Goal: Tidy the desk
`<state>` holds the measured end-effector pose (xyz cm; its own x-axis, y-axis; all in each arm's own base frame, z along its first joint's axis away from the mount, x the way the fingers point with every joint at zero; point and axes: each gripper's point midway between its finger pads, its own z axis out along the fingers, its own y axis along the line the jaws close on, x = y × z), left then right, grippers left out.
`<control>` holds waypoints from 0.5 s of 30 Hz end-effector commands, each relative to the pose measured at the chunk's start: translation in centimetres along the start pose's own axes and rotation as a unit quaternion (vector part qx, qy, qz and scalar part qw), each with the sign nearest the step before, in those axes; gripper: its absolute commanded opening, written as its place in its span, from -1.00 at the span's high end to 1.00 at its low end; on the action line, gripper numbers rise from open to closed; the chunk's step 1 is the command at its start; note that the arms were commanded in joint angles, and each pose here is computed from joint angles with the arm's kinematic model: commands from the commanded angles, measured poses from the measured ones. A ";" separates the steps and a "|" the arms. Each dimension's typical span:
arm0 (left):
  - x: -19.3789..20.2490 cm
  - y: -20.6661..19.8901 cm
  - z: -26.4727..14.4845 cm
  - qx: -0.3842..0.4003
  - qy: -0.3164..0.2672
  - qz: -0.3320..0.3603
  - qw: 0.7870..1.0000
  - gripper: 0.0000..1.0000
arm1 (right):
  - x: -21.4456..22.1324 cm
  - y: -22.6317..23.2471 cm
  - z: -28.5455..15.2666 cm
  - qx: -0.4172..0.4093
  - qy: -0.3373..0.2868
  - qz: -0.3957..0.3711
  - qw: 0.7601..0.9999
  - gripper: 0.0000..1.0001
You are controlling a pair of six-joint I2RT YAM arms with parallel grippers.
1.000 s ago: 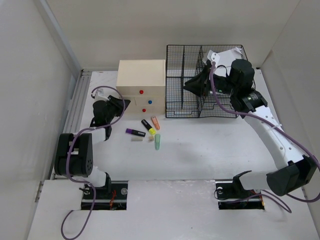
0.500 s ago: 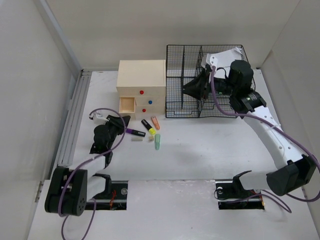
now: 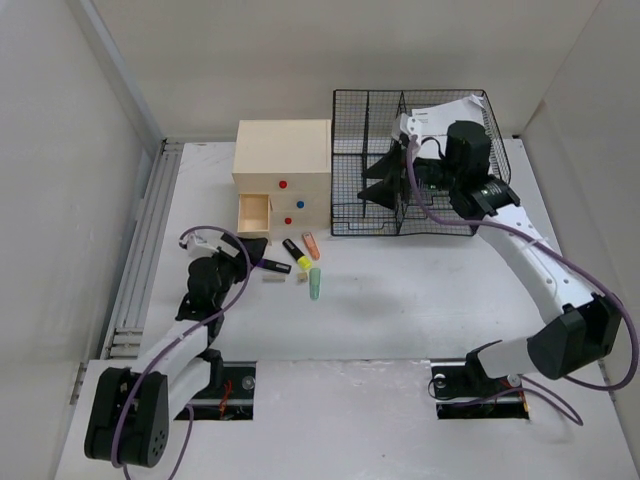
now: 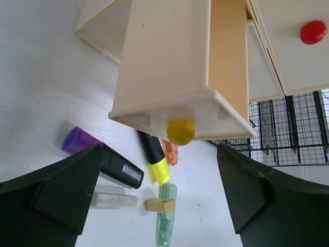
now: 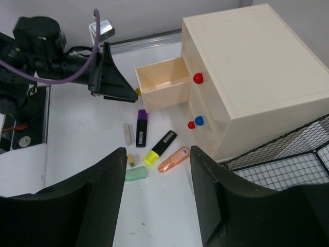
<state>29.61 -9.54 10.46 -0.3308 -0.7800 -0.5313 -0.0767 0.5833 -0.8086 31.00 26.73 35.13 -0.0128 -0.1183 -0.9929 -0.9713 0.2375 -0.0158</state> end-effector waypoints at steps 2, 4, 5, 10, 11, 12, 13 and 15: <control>-1.4 -2.1 -0.7 0.026 -0.018 0.020 0.999 -0.84 | -0.1 0.5 0.8 -0.017 0.013 -0.034 0.999 -0.16; -1.5 -3.1 -1.6 0.043 -0.018 0.021 0.999 -0.84 | 0.6 0.0 1.4 0.002 0.031 -0.059 0.998 -0.12; -1.5 -3.6 -2.1 0.052 -0.019 0.023 0.998 -0.82 | 0.4 0.7 2.1 -0.002 0.037 -0.075 0.996 -0.05; -3.4 -7.6 -5.4 0.108 -0.044 0.046 0.992 0.30 | 5.1 1.7 4.4 -0.008 0.122 -0.168 0.978 0.50; -3.5 -8.0 -6.4 0.111 -0.043 0.063 0.991 0.91 | 6.4 2.3 5.4 -0.020 0.136 -0.179 0.974 0.62; -4.1 -8.9 -7.1 0.119 -0.051 0.073 0.989 1.00 | 7.5 2.6 5.9 -0.026 0.148 -0.184 0.971 0.62; -4.8 -9.8 -7.8 0.125 -0.057 0.083 0.987 1.00 | 8.5 2.9 6.5 -0.035 0.158 -0.188 0.969 0.62; -6.8 -12.7 -9.9 0.144 -0.077 0.109 0.981 1.00 | 10.9 3.7 8.3 -0.053 0.186 -0.197 0.961 0.49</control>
<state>25.11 -9.57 21.69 -0.2159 -0.7360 -0.6417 0.1740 0.6177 -0.7669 28.41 33.66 27.17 0.2307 -0.4098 -0.8825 -0.9585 0.0604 -0.2786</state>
